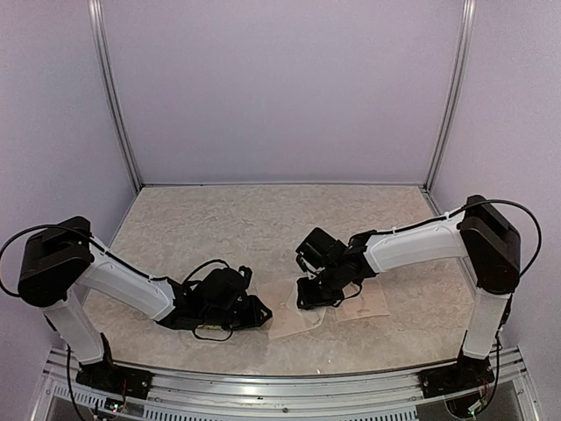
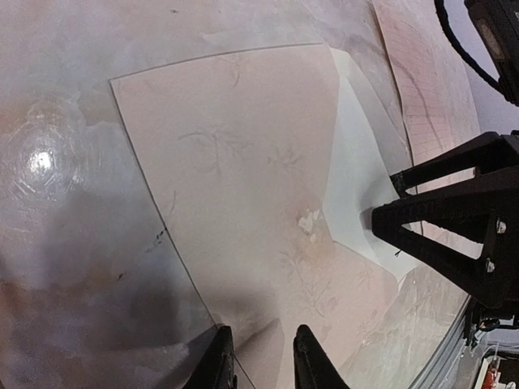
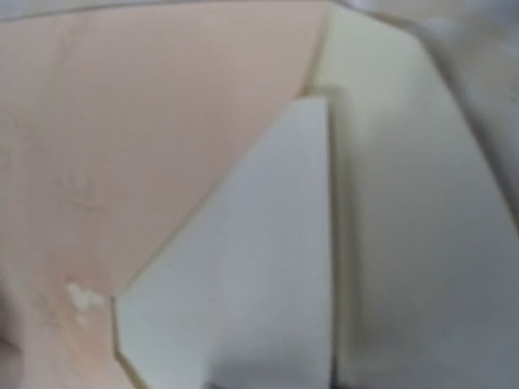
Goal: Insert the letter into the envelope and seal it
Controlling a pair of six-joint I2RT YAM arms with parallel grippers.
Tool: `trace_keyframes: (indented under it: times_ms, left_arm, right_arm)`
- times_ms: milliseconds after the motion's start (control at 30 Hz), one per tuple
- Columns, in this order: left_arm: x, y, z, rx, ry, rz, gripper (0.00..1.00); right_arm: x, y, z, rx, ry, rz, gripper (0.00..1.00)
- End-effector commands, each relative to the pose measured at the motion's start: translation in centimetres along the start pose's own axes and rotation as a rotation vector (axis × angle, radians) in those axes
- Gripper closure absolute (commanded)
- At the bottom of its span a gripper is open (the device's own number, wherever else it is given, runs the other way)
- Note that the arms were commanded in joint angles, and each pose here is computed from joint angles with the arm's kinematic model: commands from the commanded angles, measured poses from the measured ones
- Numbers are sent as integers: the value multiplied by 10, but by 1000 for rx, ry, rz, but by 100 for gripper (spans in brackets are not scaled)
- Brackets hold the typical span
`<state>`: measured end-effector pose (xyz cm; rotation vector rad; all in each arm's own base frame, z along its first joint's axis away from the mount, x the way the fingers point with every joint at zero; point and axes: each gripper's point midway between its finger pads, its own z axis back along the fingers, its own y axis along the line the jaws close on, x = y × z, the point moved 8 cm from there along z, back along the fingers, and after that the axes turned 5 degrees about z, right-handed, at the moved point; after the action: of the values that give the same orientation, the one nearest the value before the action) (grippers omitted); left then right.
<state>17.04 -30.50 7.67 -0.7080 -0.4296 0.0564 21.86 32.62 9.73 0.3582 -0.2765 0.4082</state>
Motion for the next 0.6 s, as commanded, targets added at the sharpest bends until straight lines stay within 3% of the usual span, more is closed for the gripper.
trace_keyframes:
  times_ms: [0,333,567]
  left_arm:
    - [-5,6,-6,34,37,-14,76]
    - [-4,2,-6,28,33,-17,77]
    - [-4,-3,5,15,16,-15,72]
  right_arm:
    - [0,14,-8,25,23,12,68]
    - [1,24,-6,-5,24,7,66]
    - [-1,16,25,-74,-3,-7,46]
